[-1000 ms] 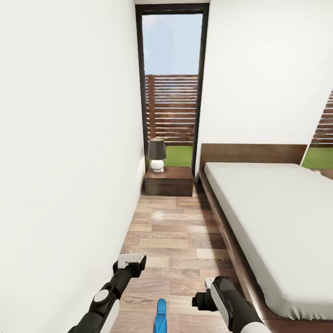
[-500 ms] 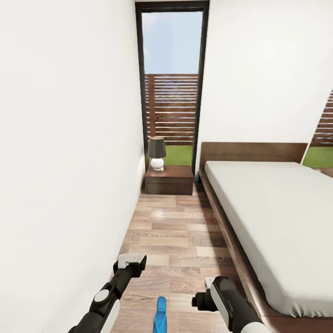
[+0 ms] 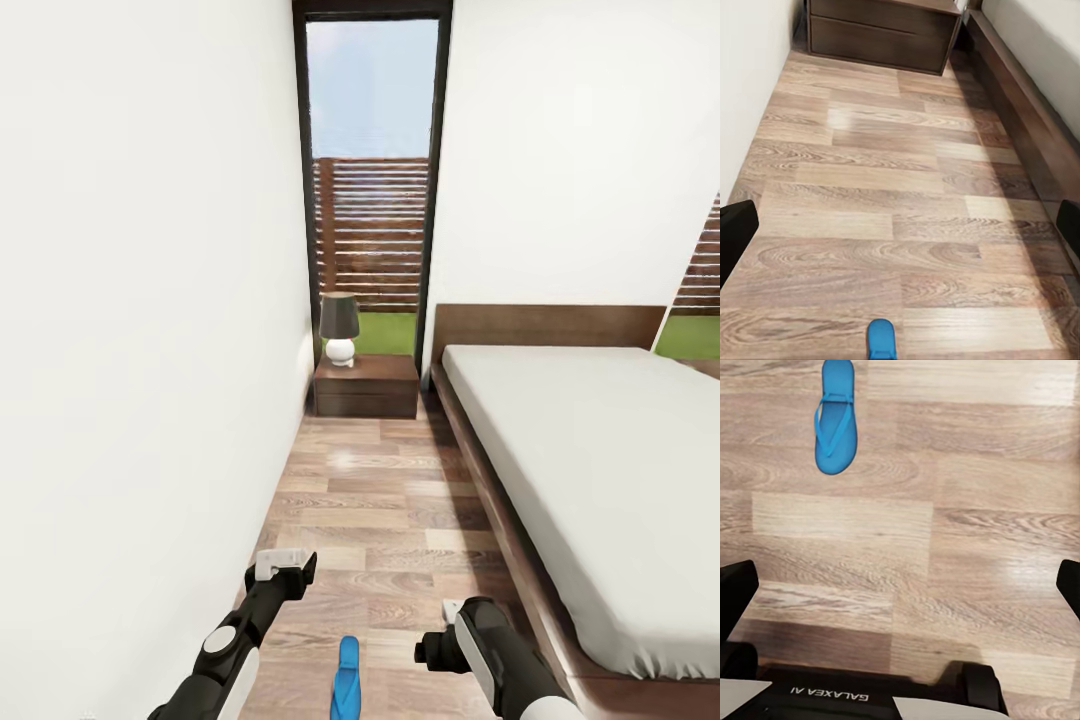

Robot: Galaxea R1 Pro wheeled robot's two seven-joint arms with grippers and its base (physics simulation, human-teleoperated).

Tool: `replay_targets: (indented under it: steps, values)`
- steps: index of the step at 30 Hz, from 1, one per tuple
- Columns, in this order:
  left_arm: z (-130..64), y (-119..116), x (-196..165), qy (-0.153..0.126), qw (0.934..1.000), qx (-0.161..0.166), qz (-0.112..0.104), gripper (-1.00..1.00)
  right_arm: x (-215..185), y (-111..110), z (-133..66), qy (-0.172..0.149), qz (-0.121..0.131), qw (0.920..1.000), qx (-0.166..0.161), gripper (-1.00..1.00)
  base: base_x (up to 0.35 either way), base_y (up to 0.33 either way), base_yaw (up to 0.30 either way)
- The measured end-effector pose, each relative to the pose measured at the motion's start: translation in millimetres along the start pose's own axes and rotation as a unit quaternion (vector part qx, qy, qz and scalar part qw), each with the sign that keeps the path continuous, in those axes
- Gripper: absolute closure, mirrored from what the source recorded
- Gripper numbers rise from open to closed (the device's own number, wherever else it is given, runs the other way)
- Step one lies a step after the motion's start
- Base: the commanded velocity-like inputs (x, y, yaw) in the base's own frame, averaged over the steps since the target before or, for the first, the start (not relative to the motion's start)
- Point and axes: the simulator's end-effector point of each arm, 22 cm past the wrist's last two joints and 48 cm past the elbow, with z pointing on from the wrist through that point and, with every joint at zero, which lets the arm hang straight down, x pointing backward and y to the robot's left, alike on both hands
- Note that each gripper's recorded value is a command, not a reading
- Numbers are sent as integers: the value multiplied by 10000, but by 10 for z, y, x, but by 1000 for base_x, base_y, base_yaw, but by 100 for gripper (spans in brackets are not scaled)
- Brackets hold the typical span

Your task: In the bedroom, move the book from the bed onto either nightstand, and place the two sandals side by side next to the bed.

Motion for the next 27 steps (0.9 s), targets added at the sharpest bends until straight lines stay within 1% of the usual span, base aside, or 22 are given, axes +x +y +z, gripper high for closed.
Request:
replay_targets:
  steps: [27]
  values:
    - [125, 89, 504, -4, 10000, 11, 2, -100, 205, -67, 485, -2, 0, 10000, 4, -100, 0, 0, 0]
